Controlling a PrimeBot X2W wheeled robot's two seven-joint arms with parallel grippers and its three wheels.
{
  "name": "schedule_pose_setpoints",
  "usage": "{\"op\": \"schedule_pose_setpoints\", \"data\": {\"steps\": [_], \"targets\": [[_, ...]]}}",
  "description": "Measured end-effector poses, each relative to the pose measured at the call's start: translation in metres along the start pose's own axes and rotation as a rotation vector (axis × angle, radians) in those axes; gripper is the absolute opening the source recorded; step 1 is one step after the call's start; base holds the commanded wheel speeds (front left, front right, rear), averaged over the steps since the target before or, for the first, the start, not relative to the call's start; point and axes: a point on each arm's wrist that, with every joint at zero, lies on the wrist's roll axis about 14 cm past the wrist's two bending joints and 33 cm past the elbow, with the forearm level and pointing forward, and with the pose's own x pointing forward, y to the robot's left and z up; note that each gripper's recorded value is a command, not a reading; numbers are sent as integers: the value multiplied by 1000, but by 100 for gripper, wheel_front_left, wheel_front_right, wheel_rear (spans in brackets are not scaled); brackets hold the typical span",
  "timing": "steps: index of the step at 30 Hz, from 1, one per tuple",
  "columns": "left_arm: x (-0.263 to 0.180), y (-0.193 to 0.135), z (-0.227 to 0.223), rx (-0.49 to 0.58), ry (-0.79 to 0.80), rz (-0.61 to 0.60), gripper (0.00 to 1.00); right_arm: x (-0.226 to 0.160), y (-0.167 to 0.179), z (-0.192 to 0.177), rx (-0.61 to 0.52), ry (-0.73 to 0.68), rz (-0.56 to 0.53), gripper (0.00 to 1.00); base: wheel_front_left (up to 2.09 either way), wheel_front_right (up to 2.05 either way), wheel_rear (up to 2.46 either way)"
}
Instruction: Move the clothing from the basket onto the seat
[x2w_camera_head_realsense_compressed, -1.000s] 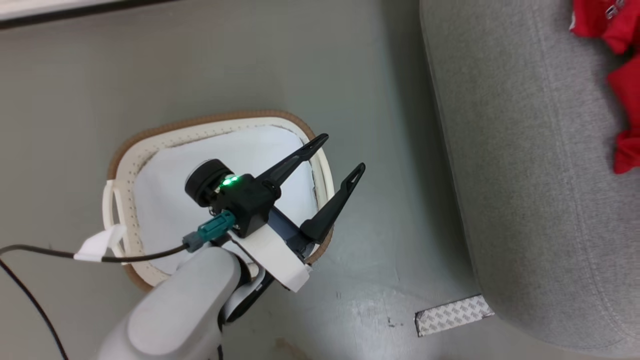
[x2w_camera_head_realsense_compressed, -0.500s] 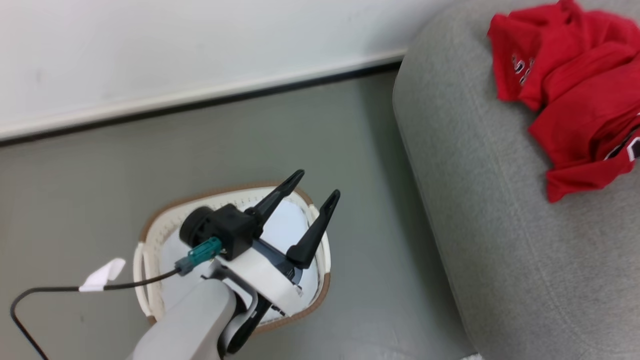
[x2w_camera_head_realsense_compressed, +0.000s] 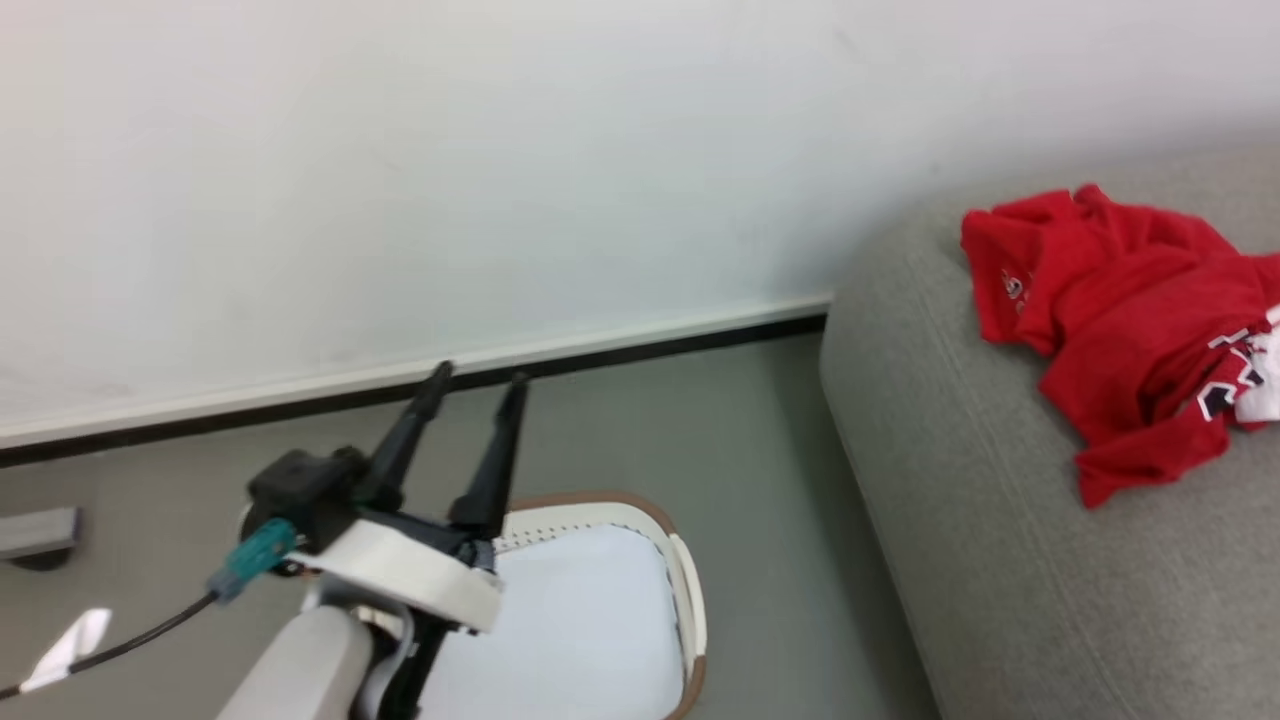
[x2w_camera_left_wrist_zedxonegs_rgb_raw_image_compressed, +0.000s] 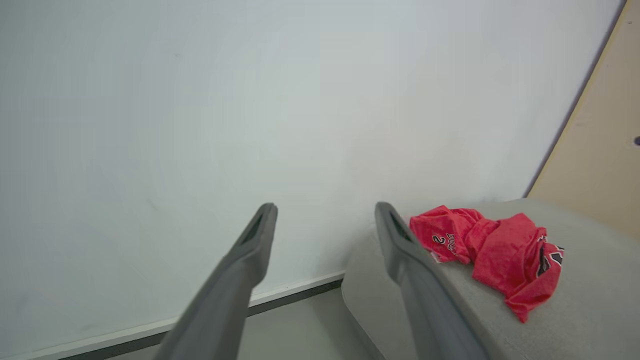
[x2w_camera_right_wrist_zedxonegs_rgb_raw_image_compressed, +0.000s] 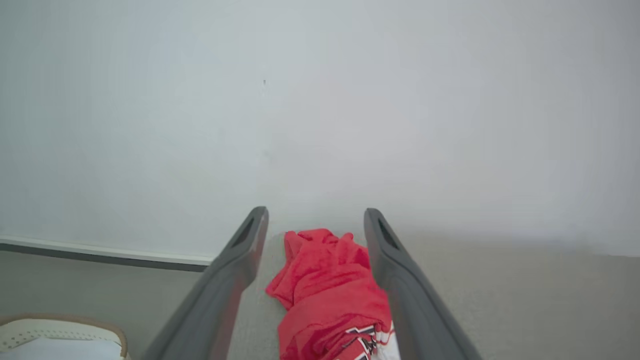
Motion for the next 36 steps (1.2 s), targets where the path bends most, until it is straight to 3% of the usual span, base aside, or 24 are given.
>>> {"op": "schedule_pose_setpoints", "data": {"steps": [9,15,24,27,36], "targets": [[-66,76,31,53,-49,319,100,0,72,24,135,-267,124,100,0,0,0],[-108,108,32,63,-48,470,100,-6,101,14,248,-393,120,100,0,0,0],[-145,111,14,48,-18,567,100,-19,149,-65,371,-289,121,100,0,0,0],[-147,108,6,64,8,558,100,-23,164,-85,360,-230,143,100,0,0,0],[-144,100,-10,71,53,531,100,-26,174,-89,354,-227,148,100,0,0,0]]}}
